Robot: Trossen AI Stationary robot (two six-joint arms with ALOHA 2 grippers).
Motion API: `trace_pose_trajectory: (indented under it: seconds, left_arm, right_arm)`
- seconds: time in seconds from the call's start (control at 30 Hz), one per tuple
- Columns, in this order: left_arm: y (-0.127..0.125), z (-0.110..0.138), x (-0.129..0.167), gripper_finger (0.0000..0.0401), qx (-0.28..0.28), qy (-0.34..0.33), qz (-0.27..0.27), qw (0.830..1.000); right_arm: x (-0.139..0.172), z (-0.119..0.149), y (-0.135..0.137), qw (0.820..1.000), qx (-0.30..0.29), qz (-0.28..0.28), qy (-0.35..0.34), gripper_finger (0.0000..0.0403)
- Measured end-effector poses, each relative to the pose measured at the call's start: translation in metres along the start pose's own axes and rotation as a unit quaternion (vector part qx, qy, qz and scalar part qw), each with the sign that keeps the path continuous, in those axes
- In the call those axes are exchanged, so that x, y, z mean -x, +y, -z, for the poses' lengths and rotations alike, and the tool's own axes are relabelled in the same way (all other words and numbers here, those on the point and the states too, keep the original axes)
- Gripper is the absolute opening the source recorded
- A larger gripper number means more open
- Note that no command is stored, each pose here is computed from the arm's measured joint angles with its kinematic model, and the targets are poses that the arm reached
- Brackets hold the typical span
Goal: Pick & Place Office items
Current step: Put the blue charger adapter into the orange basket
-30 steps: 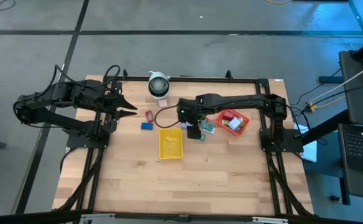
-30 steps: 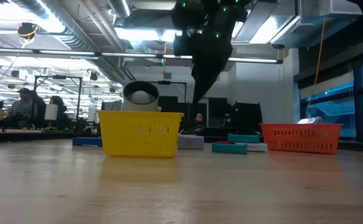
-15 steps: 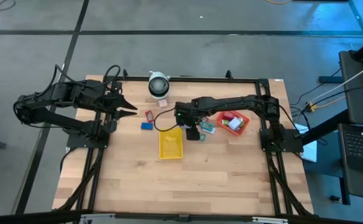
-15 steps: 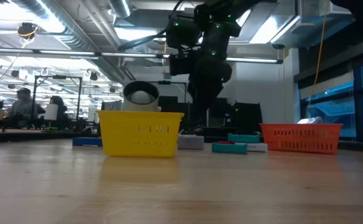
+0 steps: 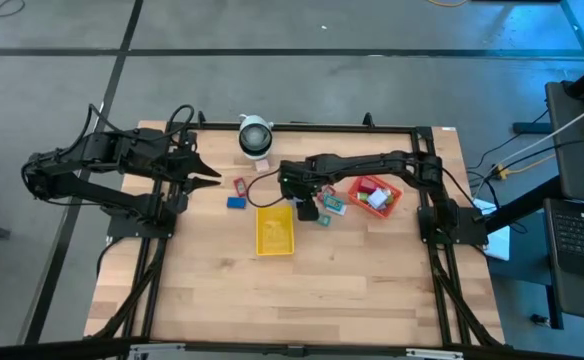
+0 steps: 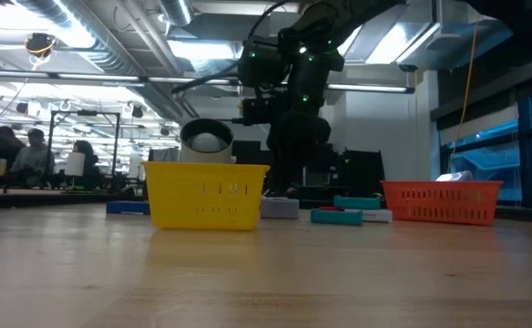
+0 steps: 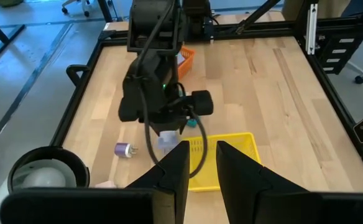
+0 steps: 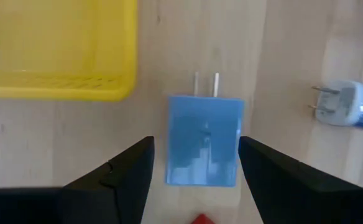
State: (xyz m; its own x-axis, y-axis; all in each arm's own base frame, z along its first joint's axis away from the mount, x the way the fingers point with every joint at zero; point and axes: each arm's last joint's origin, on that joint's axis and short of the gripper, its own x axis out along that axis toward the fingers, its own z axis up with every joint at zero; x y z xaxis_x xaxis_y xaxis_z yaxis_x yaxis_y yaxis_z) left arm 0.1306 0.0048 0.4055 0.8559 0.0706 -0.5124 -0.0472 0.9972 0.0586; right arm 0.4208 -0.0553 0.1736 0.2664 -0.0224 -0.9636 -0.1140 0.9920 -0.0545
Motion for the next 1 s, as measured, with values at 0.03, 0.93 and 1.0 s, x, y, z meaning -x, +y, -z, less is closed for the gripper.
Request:
trace_pose_trajectory:
  seconds: [0.03, 0.93, 1.0]
  left_arm:
    - [0.0, 0.0, 0.0, 0.0074, 0.0, 0.0, 0.0, 1.0]
    - [0.0, 0.0, 0.0, 0.0074, 0.0, 0.0, 0.007, 1.0]
    - [0.0, 0.0, 0.0, 0.0074, 0.0, 0.0, 0.007, 1.0]
  right_arm:
    - [0.0, 0.0, -0.002, 1.0, -0.002, 0.0, -0.001, 0.0241]
    - [-0.021, 0.003, -0.013, 0.999, -0.023, -0.039, -0.002, 0.0241]
    - [-0.024, 0.003, -0.013, 0.999, -0.024, -0.04, 0.001, 0.0241]
